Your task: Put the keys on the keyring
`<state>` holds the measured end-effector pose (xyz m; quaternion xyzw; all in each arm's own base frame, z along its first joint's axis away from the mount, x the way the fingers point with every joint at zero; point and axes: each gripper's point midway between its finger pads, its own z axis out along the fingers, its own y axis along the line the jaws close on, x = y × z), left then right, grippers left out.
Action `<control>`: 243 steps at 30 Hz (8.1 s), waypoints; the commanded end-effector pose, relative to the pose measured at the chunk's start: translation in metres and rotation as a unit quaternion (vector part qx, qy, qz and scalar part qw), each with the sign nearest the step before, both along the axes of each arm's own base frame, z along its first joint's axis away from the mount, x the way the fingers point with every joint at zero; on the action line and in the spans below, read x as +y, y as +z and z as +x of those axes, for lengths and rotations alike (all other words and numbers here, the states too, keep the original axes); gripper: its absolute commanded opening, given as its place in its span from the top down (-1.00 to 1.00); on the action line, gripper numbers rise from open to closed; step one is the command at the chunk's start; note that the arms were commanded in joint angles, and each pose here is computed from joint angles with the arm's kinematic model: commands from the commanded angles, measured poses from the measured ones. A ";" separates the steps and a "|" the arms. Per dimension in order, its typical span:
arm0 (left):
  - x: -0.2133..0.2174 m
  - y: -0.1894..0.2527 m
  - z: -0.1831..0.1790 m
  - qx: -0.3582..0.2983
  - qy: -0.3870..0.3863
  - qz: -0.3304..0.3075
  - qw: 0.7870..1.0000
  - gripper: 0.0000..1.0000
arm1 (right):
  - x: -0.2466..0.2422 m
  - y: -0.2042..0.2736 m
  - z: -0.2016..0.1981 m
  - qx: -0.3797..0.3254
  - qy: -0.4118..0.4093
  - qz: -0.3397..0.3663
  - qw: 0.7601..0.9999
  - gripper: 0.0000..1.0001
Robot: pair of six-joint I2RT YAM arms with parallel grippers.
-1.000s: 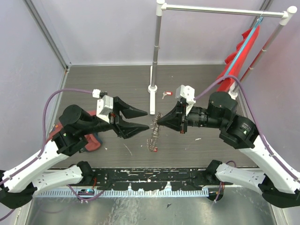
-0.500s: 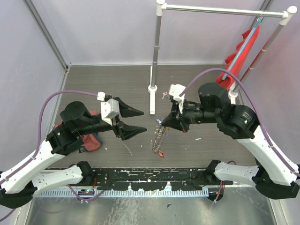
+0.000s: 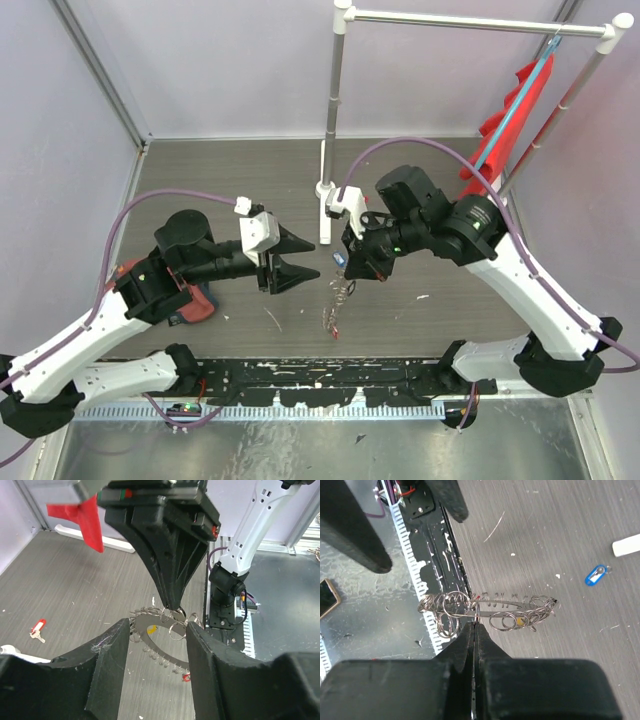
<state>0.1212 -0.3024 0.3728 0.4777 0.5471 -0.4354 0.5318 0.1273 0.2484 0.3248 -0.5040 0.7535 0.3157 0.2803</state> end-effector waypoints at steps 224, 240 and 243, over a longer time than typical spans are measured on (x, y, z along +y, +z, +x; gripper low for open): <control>-0.041 -0.015 -0.016 -0.006 -0.081 0.027 0.996 1.00 | 0.012 0.044 -0.020 -0.049 0.040 0.127 0.990 0.77; -0.026 0.030 -0.019 0.013 -0.042 -0.115 0.992 1.00 | -0.007 0.085 -0.016 -0.148 -0.017 0.235 0.960 0.33; -0.026 0.035 -0.021 0.022 -0.045 -0.135 0.990 1.00 | -0.005 0.084 -0.018 -0.145 -0.010 0.238 0.960 0.33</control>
